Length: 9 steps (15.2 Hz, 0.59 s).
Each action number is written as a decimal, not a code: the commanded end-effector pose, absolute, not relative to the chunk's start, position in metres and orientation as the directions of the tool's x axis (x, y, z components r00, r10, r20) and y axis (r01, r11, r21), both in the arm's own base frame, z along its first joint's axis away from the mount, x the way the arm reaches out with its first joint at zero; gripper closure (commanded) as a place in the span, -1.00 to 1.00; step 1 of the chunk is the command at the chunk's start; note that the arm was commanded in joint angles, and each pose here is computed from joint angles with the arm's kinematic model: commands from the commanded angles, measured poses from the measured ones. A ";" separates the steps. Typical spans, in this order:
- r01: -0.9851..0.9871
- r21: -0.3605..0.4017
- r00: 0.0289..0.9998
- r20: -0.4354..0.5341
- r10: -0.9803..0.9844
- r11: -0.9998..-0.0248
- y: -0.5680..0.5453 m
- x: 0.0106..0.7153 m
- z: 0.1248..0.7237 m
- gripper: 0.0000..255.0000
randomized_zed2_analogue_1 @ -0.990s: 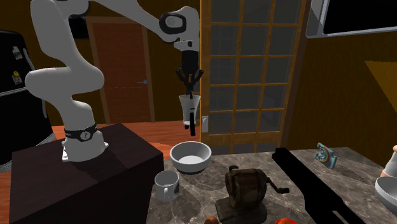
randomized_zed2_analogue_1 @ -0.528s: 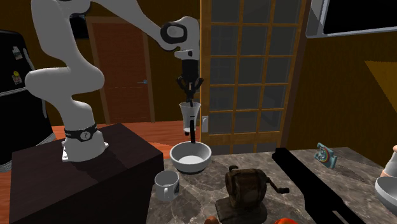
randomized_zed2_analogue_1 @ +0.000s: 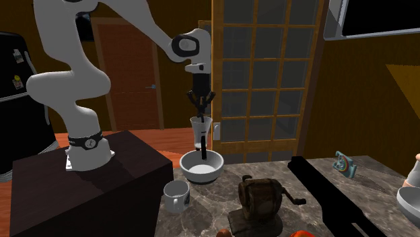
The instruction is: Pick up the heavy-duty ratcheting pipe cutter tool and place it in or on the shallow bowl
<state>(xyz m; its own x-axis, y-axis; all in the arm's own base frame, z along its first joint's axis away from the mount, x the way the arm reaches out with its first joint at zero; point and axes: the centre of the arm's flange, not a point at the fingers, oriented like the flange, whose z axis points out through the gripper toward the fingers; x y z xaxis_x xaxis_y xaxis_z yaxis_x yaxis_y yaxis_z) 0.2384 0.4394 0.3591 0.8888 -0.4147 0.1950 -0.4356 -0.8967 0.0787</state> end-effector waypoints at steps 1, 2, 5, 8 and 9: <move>-0.435 0.078 0.889 0.196 -0.415 -0.897 0.439 0.238 0.349 1.00; -0.435 0.078 0.889 0.196 -0.415 -0.897 0.439 0.238 0.344 1.00; -0.435 0.078 0.889 0.196 -0.415 -0.897 0.439 0.238 0.328 1.00; -0.435 0.078 0.889 0.196 -0.415 -0.897 0.439 0.238 0.320 1.00; -0.435 0.078 0.889 0.196 -0.415 -0.897 0.439 0.238 0.320 1.00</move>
